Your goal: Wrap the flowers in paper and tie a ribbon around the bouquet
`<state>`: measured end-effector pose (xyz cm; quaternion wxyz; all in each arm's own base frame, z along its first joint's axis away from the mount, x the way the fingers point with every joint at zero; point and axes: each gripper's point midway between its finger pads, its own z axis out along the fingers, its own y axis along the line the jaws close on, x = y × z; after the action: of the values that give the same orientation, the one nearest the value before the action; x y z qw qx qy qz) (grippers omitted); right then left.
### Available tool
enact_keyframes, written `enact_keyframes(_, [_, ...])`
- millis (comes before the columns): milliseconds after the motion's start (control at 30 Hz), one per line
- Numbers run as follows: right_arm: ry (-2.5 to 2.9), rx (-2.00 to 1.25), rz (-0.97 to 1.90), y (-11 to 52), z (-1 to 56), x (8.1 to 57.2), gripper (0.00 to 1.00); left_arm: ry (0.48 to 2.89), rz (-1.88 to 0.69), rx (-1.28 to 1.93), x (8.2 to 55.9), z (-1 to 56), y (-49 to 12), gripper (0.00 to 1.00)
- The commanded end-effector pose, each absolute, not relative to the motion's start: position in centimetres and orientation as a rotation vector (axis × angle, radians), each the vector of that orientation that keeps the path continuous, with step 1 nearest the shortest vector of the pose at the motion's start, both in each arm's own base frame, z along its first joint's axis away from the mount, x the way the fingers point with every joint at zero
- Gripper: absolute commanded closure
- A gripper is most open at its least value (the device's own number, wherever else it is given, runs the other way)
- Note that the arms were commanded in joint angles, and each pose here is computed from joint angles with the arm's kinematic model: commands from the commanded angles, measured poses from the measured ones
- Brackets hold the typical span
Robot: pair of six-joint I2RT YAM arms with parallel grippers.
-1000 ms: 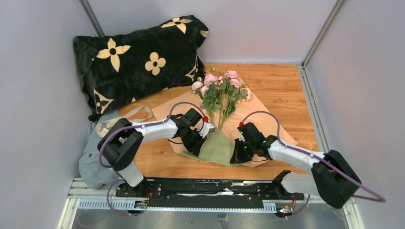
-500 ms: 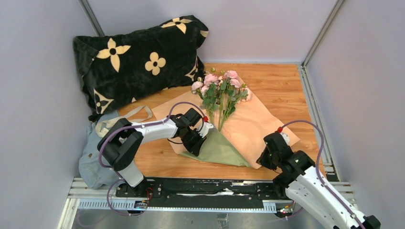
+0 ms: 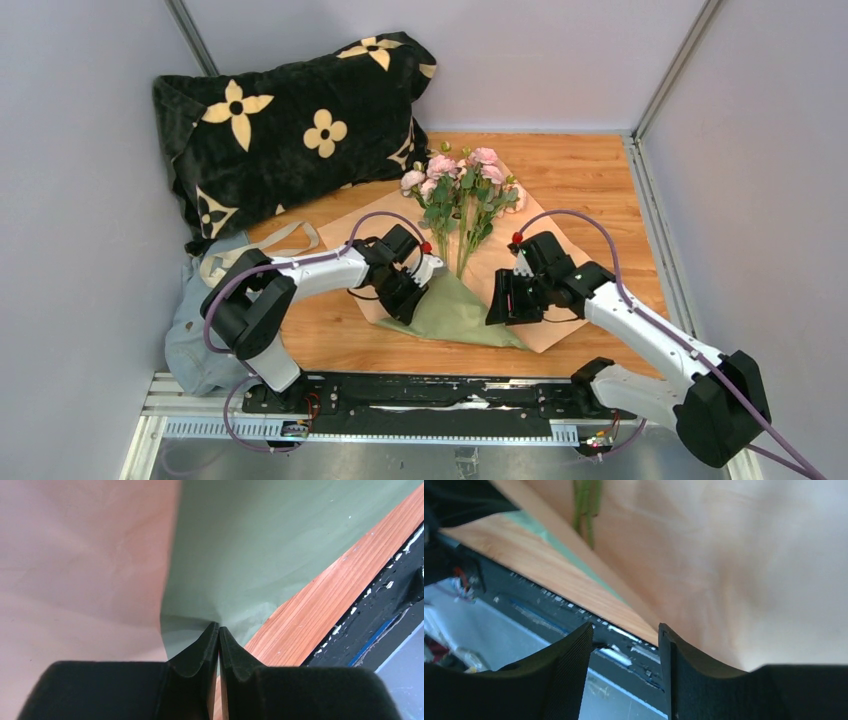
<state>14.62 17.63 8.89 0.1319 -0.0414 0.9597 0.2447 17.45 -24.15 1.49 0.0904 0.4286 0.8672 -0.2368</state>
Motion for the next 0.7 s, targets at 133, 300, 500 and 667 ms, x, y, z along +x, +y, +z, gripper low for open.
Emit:
enact_keyframes(133, [2.799, -0.290, 0.863, 18.7, 7.8, 12.6, 0.43, 2.595, -0.616, 1.277, 18.3, 1.1, -22.7, 0.83])
enact_keyframes(300, [2.941, -0.147, 0.661, 16.6, 5.2, 12.0, 0.43, 2.573, -0.648, 1.285, 18.2, 1.6, -23.1, 0.81])
enact_keyframes(500, [2.930, -0.074, 0.555, 15.2, 5.0, 12.1, 0.44, 2.541, -0.669, 1.319, 18.5, 2.3, -23.3, 0.67])
enact_keyframes(667, [2.947, -0.053, 0.519, 14.4, 4.6, 11.4, 0.44, 2.505, -0.643, 1.344, 19.3, 3.1, -23.1, 0.48])
